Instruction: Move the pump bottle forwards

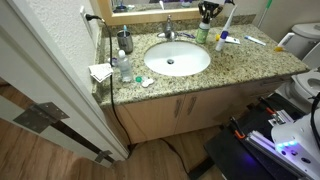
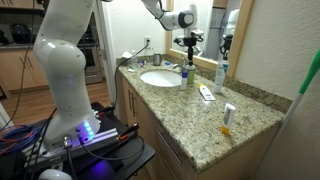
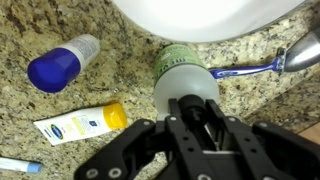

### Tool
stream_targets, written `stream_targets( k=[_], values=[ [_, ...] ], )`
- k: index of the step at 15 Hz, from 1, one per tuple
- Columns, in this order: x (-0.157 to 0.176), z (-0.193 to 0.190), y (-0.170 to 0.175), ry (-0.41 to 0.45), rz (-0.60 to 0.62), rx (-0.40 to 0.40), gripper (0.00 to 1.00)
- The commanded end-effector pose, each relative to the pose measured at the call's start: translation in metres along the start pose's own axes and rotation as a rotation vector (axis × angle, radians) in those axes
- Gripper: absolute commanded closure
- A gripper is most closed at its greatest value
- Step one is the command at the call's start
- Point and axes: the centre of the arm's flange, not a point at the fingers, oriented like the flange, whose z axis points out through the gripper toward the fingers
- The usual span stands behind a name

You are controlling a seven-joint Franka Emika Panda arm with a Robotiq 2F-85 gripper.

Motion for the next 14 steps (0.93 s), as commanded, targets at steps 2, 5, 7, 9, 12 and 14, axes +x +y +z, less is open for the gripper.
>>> stream_targets(
  k=[2, 5, 7, 9, 12, 14],
  values=[
    [-0.007, 0.013, 0.014, -0.045, 0.019, -0.029, 0.44],
    [-0.006, 0.013, 0.016, -0.057, 0.018, -0.034, 0.23],
    [-0.005, 0.012, 0.018, -0.060, 0.019, -0.034, 0.08],
    [-0.005, 0.009, 0.020, -0.059, 0.015, -0.034, 0.00],
    [-0.005, 0.006, 0.022, -0.051, 0.009, -0.030, 0.00],
    [-0.004, 0.000, 0.022, -0.045, 0.005, -0.018, 0.00]
  ],
)
